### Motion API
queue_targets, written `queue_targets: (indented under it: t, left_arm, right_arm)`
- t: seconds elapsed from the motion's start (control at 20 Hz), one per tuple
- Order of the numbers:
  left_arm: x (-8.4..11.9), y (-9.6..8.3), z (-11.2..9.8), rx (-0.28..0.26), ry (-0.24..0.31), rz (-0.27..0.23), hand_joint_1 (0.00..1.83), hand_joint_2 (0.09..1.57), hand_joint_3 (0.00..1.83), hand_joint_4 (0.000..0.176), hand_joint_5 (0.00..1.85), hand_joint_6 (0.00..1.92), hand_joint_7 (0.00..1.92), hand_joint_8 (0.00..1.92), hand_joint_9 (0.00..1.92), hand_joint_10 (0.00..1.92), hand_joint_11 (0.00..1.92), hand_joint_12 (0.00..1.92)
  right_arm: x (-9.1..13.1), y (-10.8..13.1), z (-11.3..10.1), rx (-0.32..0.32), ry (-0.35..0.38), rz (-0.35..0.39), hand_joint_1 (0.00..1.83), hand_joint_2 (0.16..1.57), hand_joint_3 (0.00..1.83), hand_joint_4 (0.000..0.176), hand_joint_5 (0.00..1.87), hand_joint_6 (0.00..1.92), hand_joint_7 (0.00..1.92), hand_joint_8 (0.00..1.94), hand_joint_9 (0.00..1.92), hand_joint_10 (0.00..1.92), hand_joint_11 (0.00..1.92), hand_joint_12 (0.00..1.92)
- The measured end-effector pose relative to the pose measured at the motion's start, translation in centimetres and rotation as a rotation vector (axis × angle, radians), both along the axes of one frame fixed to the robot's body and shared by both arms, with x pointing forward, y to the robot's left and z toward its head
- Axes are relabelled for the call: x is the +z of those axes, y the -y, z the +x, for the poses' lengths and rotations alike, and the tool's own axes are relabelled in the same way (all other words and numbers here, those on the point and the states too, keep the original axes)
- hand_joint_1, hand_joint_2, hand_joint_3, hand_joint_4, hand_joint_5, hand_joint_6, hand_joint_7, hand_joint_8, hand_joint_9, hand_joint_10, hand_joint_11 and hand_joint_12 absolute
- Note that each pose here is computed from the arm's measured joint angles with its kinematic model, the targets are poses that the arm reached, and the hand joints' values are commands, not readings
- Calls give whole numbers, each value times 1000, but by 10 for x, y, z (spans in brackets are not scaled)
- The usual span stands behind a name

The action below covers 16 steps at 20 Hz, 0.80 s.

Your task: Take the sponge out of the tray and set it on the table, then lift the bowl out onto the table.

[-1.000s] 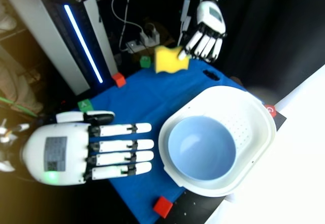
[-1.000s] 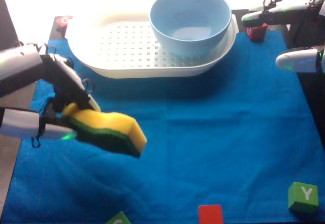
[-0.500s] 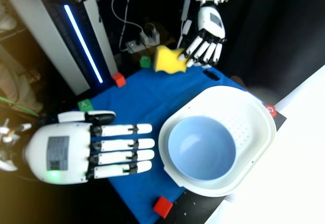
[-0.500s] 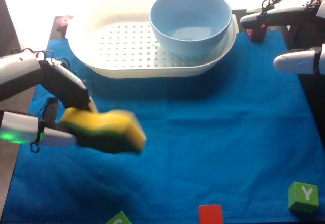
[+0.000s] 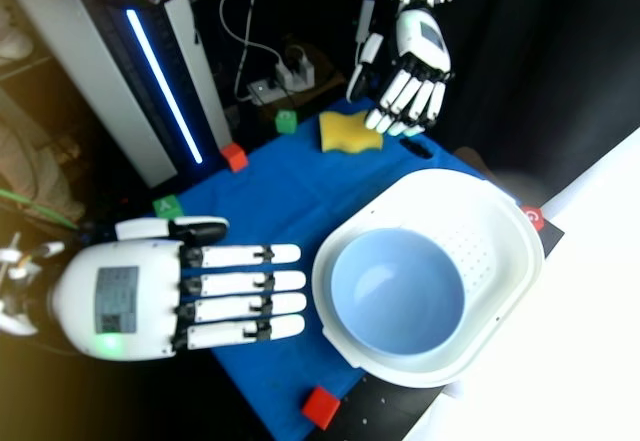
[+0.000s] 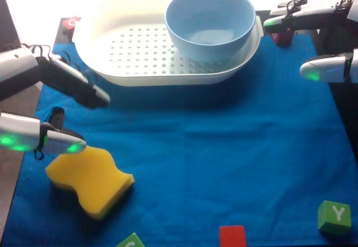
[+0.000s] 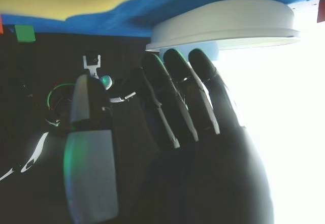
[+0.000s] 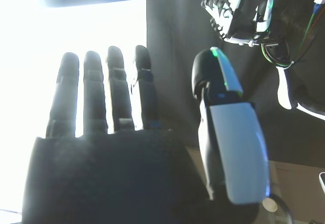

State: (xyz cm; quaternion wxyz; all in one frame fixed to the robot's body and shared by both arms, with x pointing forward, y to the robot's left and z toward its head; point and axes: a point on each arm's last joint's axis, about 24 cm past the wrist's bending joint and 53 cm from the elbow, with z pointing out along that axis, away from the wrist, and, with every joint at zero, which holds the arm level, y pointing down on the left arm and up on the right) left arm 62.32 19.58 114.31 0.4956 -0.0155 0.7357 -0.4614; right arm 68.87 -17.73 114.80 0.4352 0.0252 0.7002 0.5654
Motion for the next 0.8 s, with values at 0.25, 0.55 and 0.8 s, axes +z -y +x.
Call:
queue_targets:
  t: [0.25,0.55,0.8]
  left_arm:
    - [12,-12,9,57,47,-27,612,883,0,142,130,1,39,4,5,0,0,43]
    - [32,-30,25,169,137,-109,667,880,1,166,57,0,0,0,0,0,0,0]
    - [7,-16,31,187,85,-174,691,874,0,166,0,0,0,0,0,0,0,0]
  right_arm:
    - [-2,-2,-2,12,1,-11,630,1124,0,122,263,0,189,0,134,0,13,328]
    - [11,-7,4,18,37,30,692,1015,0,101,274,2,175,0,101,0,0,215]
    - [33,-24,24,16,97,65,694,1035,4,154,246,1,143,0,59,6,23,76]
